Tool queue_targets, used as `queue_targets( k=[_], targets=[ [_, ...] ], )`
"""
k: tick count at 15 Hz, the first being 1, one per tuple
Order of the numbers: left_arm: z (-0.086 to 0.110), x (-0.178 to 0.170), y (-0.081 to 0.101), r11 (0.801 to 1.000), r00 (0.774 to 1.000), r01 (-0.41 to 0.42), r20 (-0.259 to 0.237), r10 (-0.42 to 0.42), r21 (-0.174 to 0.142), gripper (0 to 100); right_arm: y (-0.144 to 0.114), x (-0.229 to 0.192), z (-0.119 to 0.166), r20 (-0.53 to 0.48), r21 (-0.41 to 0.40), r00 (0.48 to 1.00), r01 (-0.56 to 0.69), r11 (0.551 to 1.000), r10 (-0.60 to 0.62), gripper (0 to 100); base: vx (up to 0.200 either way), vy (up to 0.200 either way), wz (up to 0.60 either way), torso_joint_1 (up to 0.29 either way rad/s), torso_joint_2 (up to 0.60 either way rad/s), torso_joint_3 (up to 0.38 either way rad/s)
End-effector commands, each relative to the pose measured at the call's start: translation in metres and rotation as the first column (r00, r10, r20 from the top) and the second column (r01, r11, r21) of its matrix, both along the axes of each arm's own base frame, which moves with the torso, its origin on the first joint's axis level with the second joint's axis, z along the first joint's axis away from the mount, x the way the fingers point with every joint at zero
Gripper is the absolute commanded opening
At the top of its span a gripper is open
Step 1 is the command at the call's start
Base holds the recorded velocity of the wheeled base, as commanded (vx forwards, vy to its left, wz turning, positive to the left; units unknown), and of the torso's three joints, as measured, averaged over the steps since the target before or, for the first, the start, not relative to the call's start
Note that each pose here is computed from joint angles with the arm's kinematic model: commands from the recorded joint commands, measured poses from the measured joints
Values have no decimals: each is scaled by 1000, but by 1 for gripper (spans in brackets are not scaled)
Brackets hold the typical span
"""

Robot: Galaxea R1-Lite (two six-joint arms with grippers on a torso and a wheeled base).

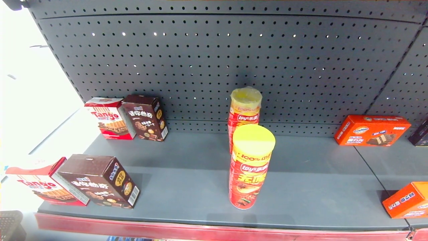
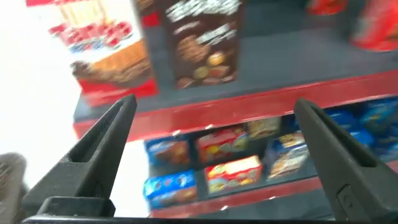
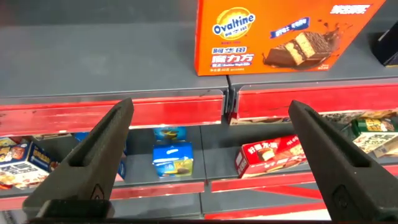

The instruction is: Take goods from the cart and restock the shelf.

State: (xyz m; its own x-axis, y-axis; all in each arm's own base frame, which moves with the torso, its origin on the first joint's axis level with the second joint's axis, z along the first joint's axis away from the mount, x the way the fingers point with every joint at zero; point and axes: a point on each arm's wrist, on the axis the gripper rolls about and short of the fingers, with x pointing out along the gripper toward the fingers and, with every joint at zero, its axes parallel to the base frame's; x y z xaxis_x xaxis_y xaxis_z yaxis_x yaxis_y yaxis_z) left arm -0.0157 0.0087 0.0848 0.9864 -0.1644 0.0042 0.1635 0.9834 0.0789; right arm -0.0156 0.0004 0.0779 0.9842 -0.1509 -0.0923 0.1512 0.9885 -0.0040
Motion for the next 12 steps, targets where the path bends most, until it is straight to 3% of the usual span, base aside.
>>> queue_targets(
  k=[1, 2, 3, 4, 7, 10, 11, 12],
  targets=[
    [-2, 0, -6, 947, 946, -321, -35, 322, 29, 100, 0, 0, 0, -4, 1, 1000, 0, 1000, 0, 100, 0, 0, 0, 0, 0, 0],
    [-2, -3, -6, 935, 935, -355, 4, 355, 12, 100, 0, 0, 0, -4, 0, 1000, 0, 1000, 0, 100, 0, 0, 0, 0, 0, 0],
    [-3, -5, -5, 954, 954, -300, 26, 300, 5, 100, 0, 0, 0, -4, 1, 1000, 0, 1000, 0, 100, 0, 0, 0, 0, 0, 0],
    [-4, -7, -5, 953, 952, -302, 52, 302, -2, 100, 0, 0, 0, -4, 1, 1000, 0, 1000, 0, 100, 0, 0, 0, 0, 0, 0],
    [-4, -8, -5, 950, 948, -313, 52, 313, -6, 100, 0, 0, 0, -4, 1, 1000, 0, 1000, 0, 100, 0, 0, 0, 0, 0, 0],
    [-3, -8, -6, 955, 955, -291, 47, 294, -54, 100, 0, 0, 0, -4, 0, 1000, 0, 1000, 0, 100, 0, 0, 0, 0, 0, 0],
    [-3, -8, -7, 971, 970, -236, 45, 238, -37, 100, 0, 0, 0, -4, 1, 1000, 0, 1000, 0, 100, 0, 0, 0, 0, 0, 0],
    [-2, -8, -10, 995, 995, -93, 45, 94, -23, 100, 0, 0, 0, -4, 1, 1000, 0, 1000, 0, 100, 0, 0, 0, 0, 0, 0]
  ],
)
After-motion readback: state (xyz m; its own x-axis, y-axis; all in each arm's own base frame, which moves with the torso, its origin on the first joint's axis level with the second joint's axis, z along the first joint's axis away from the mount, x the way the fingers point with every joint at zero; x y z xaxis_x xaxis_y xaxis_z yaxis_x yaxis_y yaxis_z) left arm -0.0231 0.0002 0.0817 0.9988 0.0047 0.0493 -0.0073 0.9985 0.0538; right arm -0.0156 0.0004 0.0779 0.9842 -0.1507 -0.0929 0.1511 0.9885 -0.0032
